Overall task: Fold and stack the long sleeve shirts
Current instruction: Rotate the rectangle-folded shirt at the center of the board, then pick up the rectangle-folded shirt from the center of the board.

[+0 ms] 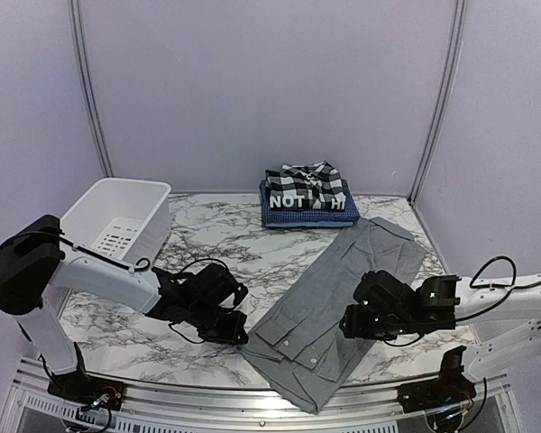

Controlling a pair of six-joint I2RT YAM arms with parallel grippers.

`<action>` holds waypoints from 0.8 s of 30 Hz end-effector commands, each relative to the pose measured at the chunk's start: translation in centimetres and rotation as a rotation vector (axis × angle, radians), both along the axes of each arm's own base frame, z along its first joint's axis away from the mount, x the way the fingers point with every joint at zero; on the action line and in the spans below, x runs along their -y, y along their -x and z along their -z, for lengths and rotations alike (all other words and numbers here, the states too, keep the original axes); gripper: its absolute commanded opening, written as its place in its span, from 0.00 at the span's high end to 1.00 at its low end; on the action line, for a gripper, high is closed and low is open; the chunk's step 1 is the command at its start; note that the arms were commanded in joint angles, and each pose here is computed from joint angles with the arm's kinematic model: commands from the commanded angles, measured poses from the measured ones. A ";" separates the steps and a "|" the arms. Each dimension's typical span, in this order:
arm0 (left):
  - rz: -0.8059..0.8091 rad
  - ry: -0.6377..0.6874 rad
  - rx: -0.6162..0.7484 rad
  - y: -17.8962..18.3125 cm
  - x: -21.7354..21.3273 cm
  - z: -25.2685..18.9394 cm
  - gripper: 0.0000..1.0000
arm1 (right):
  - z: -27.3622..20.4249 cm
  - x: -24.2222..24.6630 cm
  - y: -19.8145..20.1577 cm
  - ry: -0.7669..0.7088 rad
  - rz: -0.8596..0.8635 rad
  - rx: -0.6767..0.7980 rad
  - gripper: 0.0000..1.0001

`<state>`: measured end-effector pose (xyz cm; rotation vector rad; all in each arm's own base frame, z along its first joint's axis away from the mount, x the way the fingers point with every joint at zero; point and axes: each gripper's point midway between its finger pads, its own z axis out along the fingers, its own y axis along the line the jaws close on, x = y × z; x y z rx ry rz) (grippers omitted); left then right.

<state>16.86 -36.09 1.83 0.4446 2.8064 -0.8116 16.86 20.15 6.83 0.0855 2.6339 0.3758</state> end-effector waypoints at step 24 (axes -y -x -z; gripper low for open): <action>0.200 -0.041 0.073 0.5 -0.2 -4.4 0.55 | 0.2 -4.5 11.8 -0.268 0.113 -0.182 0.40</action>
